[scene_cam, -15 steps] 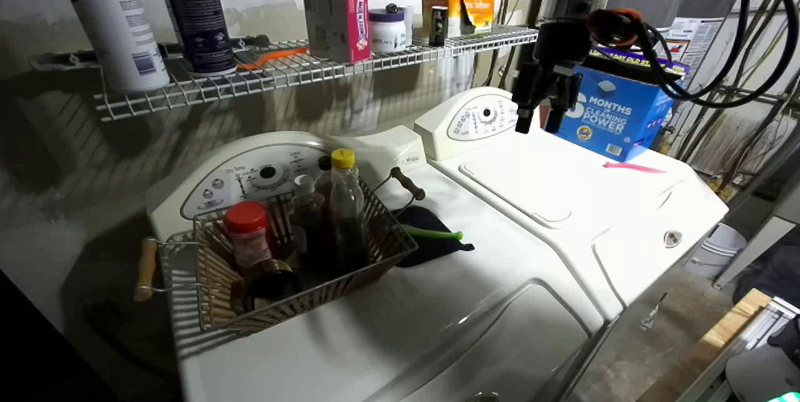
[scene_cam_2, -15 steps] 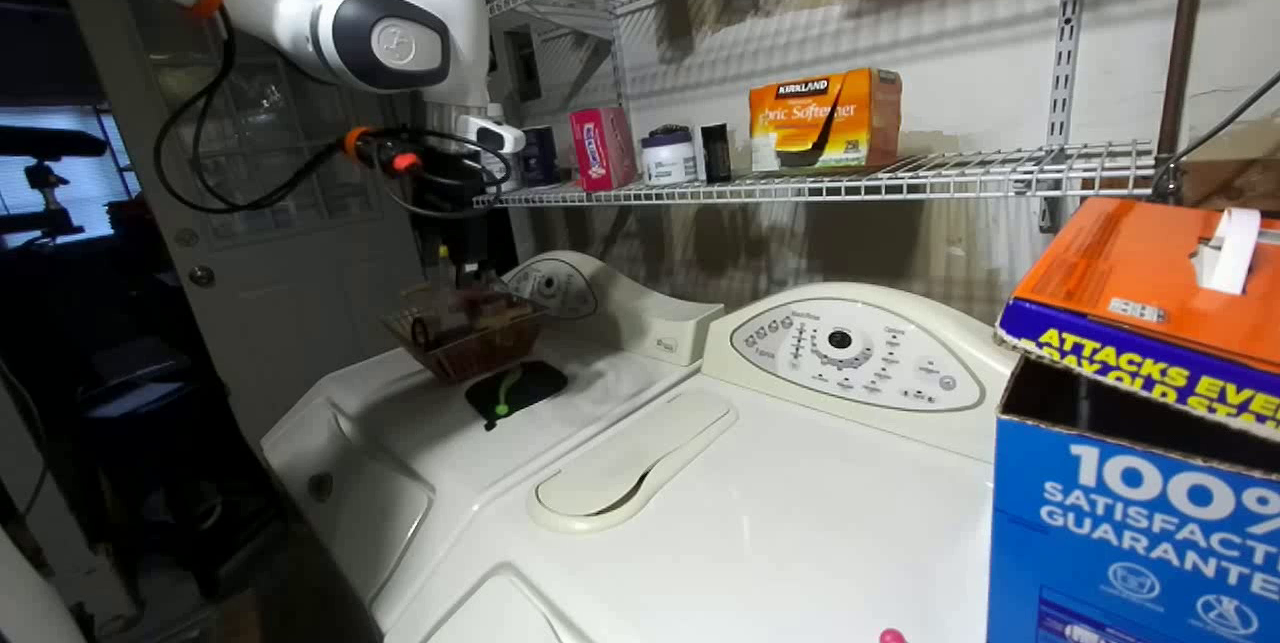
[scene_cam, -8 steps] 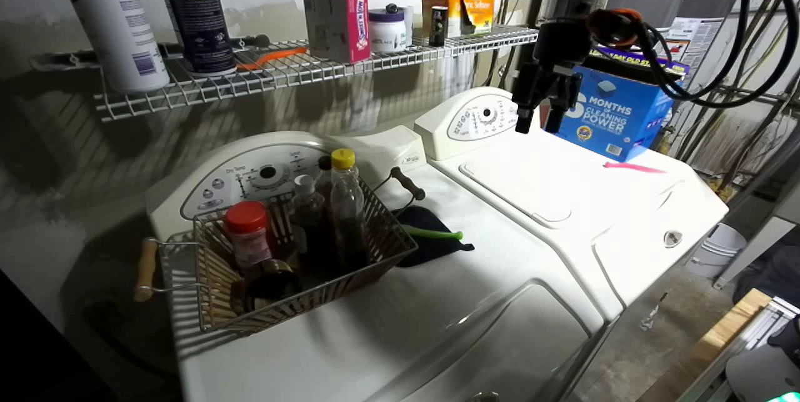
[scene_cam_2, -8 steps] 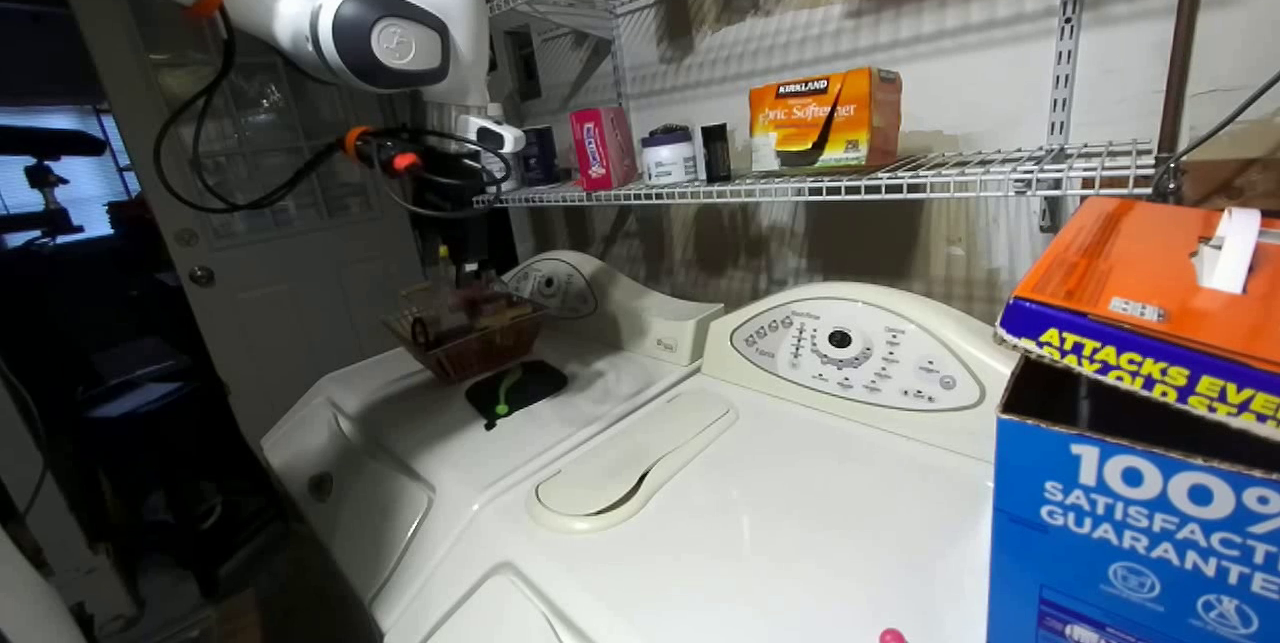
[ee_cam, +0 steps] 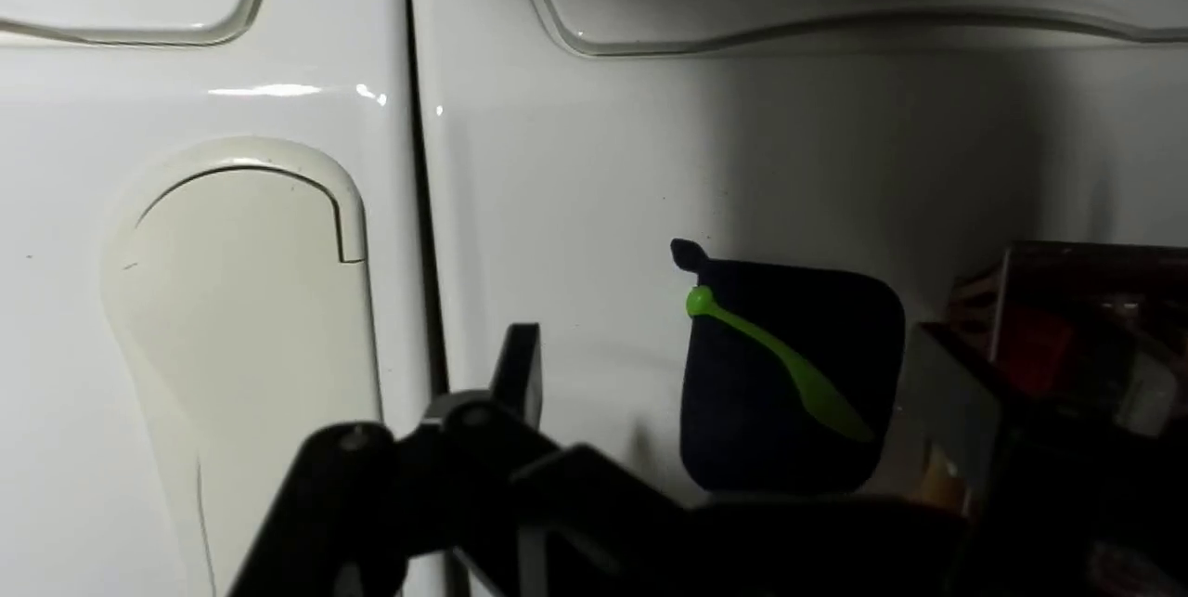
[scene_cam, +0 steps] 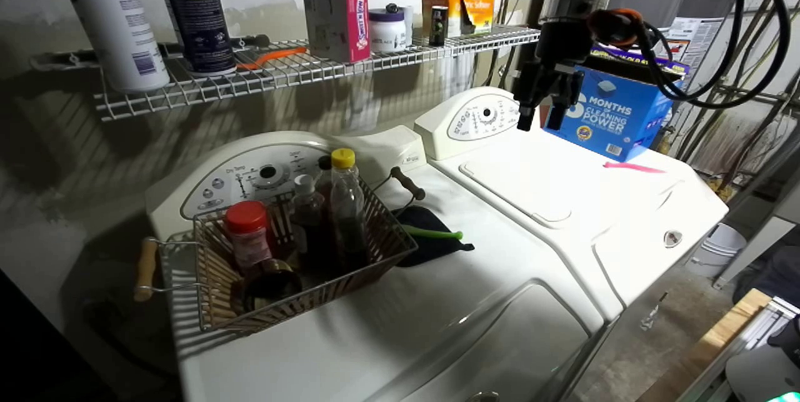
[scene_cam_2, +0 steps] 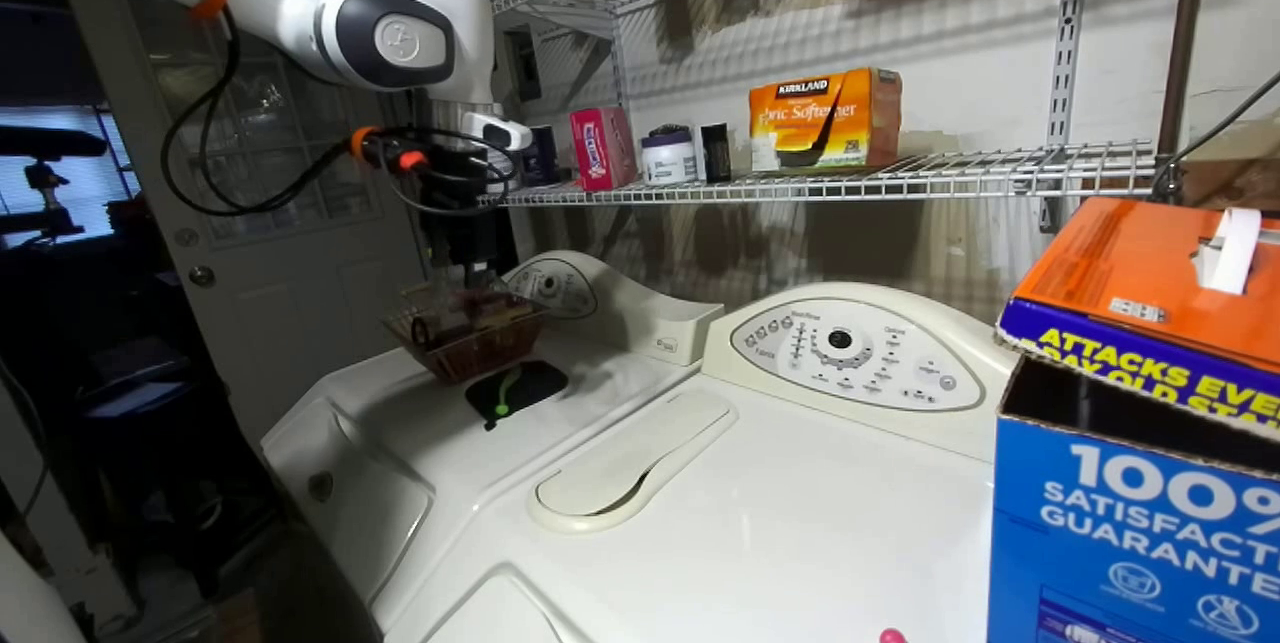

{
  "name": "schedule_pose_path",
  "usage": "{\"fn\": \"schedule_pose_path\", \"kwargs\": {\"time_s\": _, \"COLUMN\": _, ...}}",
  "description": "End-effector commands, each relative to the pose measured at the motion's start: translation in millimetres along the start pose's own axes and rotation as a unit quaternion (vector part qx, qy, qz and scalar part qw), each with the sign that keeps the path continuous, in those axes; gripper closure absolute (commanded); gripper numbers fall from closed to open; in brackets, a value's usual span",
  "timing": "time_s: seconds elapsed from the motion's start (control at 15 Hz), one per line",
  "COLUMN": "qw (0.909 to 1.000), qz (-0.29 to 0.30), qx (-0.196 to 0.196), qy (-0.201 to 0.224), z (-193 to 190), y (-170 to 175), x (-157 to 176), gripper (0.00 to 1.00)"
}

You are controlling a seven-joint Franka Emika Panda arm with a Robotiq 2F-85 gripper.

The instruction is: Press a button on the washing machine

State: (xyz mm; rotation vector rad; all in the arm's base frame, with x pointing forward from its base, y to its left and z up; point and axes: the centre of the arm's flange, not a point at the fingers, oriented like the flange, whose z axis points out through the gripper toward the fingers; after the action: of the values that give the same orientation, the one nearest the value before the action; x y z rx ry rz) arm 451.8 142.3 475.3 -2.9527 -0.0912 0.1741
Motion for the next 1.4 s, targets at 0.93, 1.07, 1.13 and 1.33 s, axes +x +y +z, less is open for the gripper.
{"fn": "schedule_pose_path", "kwargs": {"time_s": 0.93, "qw": 0.9861, "qz": -0.003, "qx": -0.131, "qy": 0.102, "z": 21, "y": 273, "x": 62, "gripper": 0.77}}
{"fn": "schedule_pose_path", "kwargs": {"time_s": 1.07, "qw": 0.9828, "qz": -0.014, "qx": -0.142, "qy": 0.117, "z": 16, "y": 288, "x": 73, "gripper": 0.90}}
{"fn": "schedule_pose_path", "kwargs": {"time_s": 1.13, "qw": 0.9805, "qz": -0.026, "qx": -0.146, "qy": 0.129, "z": 13, "y": 293, "x": 81, "gripper": 0.98}}
{"fn": "schedule_pose_path", "kwargs": {"time_s": 1.33, "qw": 0.9749, "qz": -0.059, "qx": -0.152, "qy": 0.151, "z": 8, "y": 296, "x": 107, "gripper": 1.00}}
